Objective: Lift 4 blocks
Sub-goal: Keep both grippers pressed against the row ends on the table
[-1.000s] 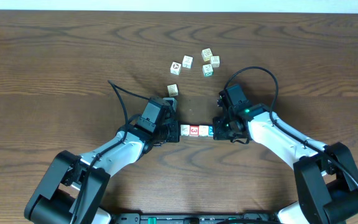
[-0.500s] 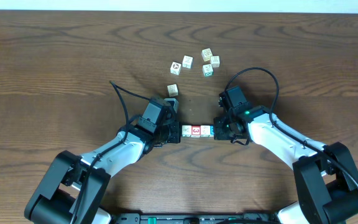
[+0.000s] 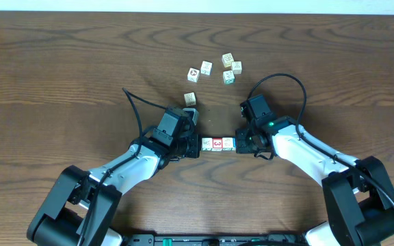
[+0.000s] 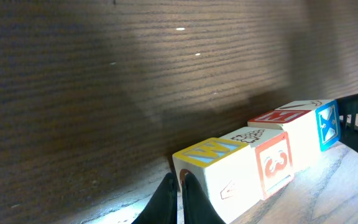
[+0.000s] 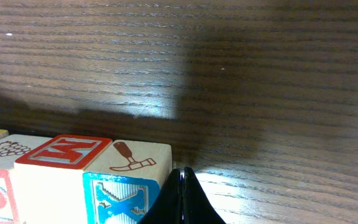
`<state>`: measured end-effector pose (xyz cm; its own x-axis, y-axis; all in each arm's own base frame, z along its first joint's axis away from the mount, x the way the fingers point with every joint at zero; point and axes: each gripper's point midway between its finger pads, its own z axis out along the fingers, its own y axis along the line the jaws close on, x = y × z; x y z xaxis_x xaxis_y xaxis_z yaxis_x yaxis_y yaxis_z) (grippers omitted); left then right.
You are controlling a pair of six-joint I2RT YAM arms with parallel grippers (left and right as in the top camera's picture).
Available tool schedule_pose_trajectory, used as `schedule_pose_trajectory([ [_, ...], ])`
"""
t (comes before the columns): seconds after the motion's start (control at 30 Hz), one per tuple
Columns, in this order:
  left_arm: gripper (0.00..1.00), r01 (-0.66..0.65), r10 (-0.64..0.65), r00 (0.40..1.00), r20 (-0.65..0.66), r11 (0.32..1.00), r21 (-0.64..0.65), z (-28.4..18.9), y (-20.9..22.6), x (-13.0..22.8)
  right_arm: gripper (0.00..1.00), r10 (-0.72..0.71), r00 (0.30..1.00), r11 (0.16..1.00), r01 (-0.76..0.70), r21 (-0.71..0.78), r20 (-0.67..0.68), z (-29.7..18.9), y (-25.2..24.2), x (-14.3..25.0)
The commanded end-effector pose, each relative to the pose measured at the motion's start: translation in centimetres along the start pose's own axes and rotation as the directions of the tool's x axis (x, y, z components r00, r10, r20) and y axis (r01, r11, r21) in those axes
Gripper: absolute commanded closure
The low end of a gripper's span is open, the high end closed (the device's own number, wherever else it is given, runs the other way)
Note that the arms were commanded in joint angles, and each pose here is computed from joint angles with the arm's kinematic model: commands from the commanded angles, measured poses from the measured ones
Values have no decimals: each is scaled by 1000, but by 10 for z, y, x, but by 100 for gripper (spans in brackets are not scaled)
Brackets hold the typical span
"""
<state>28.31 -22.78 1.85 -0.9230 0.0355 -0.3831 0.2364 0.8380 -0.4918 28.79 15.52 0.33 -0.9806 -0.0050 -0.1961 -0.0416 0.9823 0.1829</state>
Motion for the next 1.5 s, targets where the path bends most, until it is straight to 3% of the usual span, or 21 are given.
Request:
schedule_pose_trajectory([
  [0.0,93,-95,94,995,16,994,59,-2,-26,-12,99,-49,999,998,49,-36,-11,0,19,7],
  [1.03,92,-109,110,994,14,991,-78,-2,-1,-10,99,-40,999,999,41,28,-29,0,6,13],
  [1.23,91,-102,112,993,48,977,-186,-5,18,-17,99,-40,999,999,40,34,-14,0,5,9],
  [1.47,91,-101,120,989,82,973,-205,-7,20,-26,99,-8,999,991,4,133,31,-2,-14,0],
])
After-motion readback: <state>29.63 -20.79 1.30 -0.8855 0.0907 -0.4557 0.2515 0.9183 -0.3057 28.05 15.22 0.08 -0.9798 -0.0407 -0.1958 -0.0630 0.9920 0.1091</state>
